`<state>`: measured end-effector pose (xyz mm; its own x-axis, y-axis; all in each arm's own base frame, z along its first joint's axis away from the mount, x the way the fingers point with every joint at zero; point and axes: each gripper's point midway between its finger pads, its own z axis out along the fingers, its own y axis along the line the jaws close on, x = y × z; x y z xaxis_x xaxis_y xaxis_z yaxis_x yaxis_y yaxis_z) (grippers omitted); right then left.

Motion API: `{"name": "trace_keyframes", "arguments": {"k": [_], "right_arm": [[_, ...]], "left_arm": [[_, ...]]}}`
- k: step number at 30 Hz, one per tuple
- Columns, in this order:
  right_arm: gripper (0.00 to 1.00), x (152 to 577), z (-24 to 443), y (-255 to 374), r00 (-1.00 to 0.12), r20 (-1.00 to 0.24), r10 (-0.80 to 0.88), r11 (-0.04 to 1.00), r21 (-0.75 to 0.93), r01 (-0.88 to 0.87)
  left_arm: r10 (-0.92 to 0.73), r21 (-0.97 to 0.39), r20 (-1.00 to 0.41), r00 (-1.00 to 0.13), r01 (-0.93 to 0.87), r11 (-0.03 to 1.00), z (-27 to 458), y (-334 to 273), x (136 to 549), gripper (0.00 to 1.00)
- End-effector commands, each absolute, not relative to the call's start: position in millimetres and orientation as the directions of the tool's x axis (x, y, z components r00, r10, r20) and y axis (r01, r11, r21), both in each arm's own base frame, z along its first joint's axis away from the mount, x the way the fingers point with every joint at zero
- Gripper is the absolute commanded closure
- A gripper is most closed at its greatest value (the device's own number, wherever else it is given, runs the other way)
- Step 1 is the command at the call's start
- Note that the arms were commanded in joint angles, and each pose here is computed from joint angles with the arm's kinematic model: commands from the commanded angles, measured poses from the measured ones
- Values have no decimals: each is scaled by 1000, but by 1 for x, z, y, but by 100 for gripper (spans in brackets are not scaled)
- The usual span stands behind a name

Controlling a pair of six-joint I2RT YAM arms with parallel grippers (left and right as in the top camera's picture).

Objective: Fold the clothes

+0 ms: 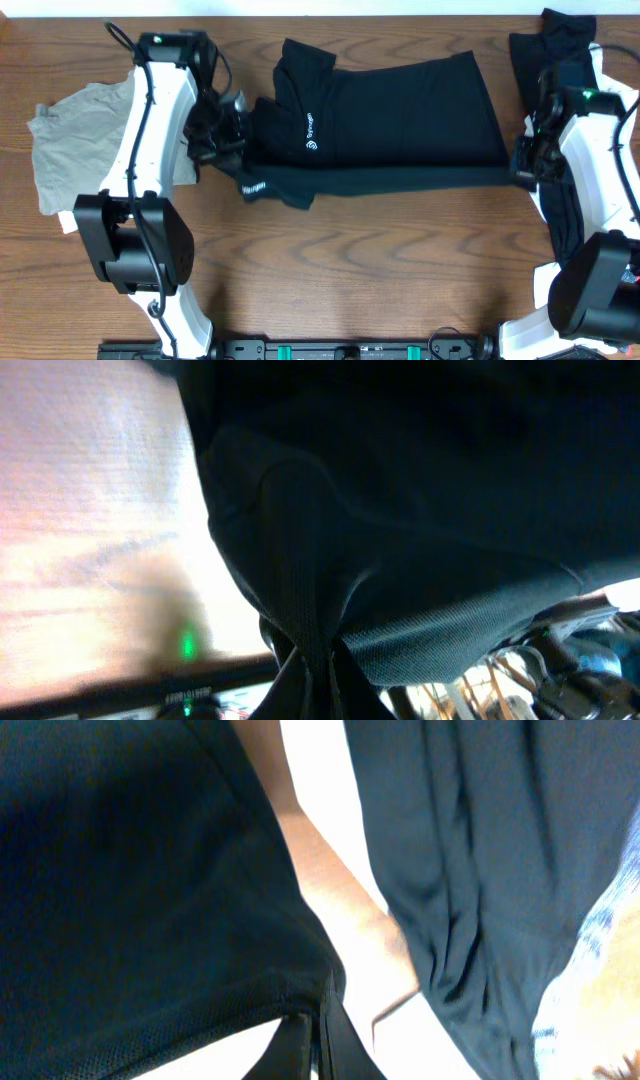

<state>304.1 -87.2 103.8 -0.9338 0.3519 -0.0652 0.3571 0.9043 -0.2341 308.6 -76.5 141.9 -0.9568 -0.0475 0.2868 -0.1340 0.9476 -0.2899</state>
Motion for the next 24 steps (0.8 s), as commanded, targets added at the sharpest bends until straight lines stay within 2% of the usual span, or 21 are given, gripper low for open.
{"name": "trace_keyframes", "arguments": {"k": [1,6,13,20,24], "right_arm": [[99,289,108,-107,-898,-87,430,842,-320,434],[99,262,113,-112,-871,-27,491,798,-386,462],[99,225,118,-100,-855,139,499,818,-401,412],[99,217,108,-98,-847,163,505,816,-410,408],[99,211,93,-98,-829,158,537,796,-419,436]], "left_arm": [[-34,-265,350,-936,-134,955,136,-70,286,94],[2,-284,477,-879,-152,947,134,-78,251,94],[57,-268,555,-830,-114,957,128,-89,211,94],[60,-261,571,-819,-112,959,117,-88,186,94],[56,-268,533,-844,-106,958,113,-88,184,94]]}}
